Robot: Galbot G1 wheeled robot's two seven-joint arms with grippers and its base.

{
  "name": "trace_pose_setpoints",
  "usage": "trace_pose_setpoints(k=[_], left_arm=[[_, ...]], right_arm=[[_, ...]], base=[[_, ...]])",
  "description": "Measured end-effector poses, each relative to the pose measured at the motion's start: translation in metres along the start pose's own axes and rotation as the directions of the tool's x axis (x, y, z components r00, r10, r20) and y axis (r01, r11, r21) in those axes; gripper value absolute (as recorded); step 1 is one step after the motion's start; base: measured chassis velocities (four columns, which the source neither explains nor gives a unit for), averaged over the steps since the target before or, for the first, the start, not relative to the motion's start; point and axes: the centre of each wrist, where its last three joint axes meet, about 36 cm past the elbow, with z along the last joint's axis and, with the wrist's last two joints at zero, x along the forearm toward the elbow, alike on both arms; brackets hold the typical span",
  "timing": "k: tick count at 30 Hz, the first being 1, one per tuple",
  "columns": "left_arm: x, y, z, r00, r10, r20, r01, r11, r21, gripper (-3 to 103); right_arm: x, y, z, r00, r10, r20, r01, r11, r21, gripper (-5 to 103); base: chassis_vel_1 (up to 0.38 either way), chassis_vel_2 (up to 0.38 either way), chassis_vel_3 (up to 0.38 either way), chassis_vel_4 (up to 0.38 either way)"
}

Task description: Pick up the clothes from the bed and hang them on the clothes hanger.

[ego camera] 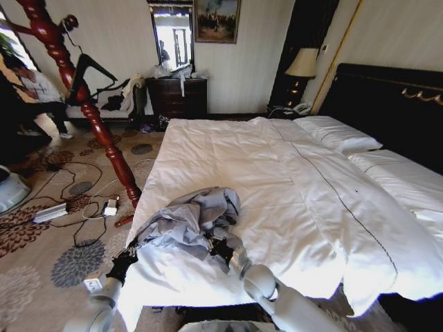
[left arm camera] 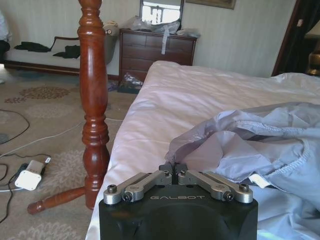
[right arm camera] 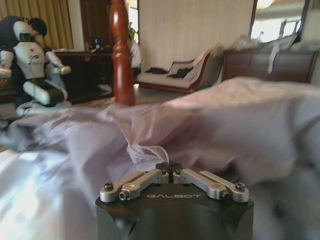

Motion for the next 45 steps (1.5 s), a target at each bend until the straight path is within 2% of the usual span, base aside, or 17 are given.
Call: trace_pose_setpoints(k=[1,2,6,7,10,13,19,26,29,34,35,36,38,39,42,43,45], left_arm=[[0.001,-0.001,-0.002,1.000,0.006,0.003,-0.006,1.000,-0.003,0],[0.001,-0.001,-0.002,1.000,0.006,0.003,-0.006,1.000,-0.003,0],[0.010,-0.003,-0.018,0.999,0.050,0.017,-0.050,0.998,-0.039,0],[0.010,-0.003,-0.018,0.999,0.050,0.017,-0.050,0.998,-0.039,0],[0.015,-0.009,-0.028,0.997,0.075,0.034,-0.074,0.996,-0.043,0],[0.017,-0.014,-0.032,0.995,0.084,0.046,-0.082,0.996,-0.037,0],[0.021,-0.019,-0.039,0.994,0.092,0.064,-0.090,0.995,-0.031,0],[0.022,-0.017,-0.041,0.994,0.077,0.075,-0.076,0.997,-0.018,0],[0.021,-0.017,-0.039,0.995,0.072,0.073,-0.071,0.997,-0.011,0],[0.020,-0.021,-0.036,0.994,0.077,0.071,-0.078,0.997,0.005,0],[0.020,-0.021,-0.036,0.994,0.079,0.071,-0.080,0.997,0.008,0],[0.020,-0.022,-0.035,0.994,0.080,0.071,-0.081,0.997,0.010,0],[0.019,-0.022,-0.035,0.994,0.079,0.071,-0.080,0.997,0.012,0],[0.019,-0.022,-0.035,0.994,0.079,0.070,-0.080,0.997,0.015,0],[0.020,-0.022,-0.035,0.994,0.082,0.069,-0.084,0.996,0.018,0],[0.020,-0.022,-0.035,0.994,0.082,0.069,-0.084,0.996,0.018,0],[0.022,-0.021,-0.036,0.994,0.085,0.068,-0.086,0.996,0.015,0]], right_arm=[[-0.002,-0.014,-0.013,1.000,0.013,0.024,-0.014,1.000,0.022,0],[-0.002,-0.014,-0.013,1.000,0.013,0.024,-0.014,1.000,0.022,0],[-0.032,-0.067,-0.086,0.988,0.032,0.150,-0.046,0.995,0.088,0],[-0.032,-0.067,-0.086,0.988,0.032,0.150,-0.046,0.995,0.088,0],[-0.068,-0.084,-0.136,0.973,0.014,0.231,-0.044,0.991,0.126,0],[-0.093,-0.080,-0.158,0.965,-0.018,0.260,-0.019,0.990,0.137,0],[-0.173,-0.029,-0.218,0.931,-0.153,0.333,0.097,0.979,0.179,0],[-0.241,-0.023,-0.219,0.939,-0.165,0.302,0.089,0.964,0.250,0],[-0.252,-0.022,-0.214,0.943,-0.174,0.282,0.096,0.958,0.269,-2],[-0.260,-0.027,-0.200,0.945,-0.223,0.237,0.139,0.935,0.326,20],[-0.260,-0.029,-0.198,0.945,-0.231,0.232,0.144,0.929,0.340,20],[-0.260,-0.032,-0.195,0.945,-0.241,0.223,0.150,0.921,0.360,25],[-0.261,-0.035,-0.194,0.945,-0.245,0.216,0.152,0.915,0.374,25],[-0.262,-0.039,-0.192,0.946,-0.249,0.209,0.153,0.908,0.390,37],[-0.267,-0.054,-0.181,0.952,-0.239,0.192,0.133,0.886,0.444,52],[-0.267,-0.054,-0.181,0.952,-0.239,0.192,0.133,0.886,0.444,52],[-0.264,-0.066,-0.180,0.958,-0.207,0.200,0.102,0.893,0.438,65]], base=[[0.000,0.000,0.000,0.000],[0.000,0.000,0.000,0.000],[0.000,0.000,0.000,0.000],[0.000,0.000,0.000,0.000],[0.000,0.000,0.000,0.000],[0.000,0.000,0.000,0.000],[0.000,0.000,0.000,0.000],[0.000,0.000,0.000,0.000],[0.000,0.000,0.000,0.000],[0.000,0.000,0.000,0.000],[0.000,0.000,0.000,0.000],[0.000,0.000,0.000,0.000],[0.000,0.000,0.000,0.000],[0.000,0.000,0.000,0.000],[0.000,0.000,0.000,0.000],[0.000,0.000,0.000,0.000],[0.000,0.000,0.000,0.000]])
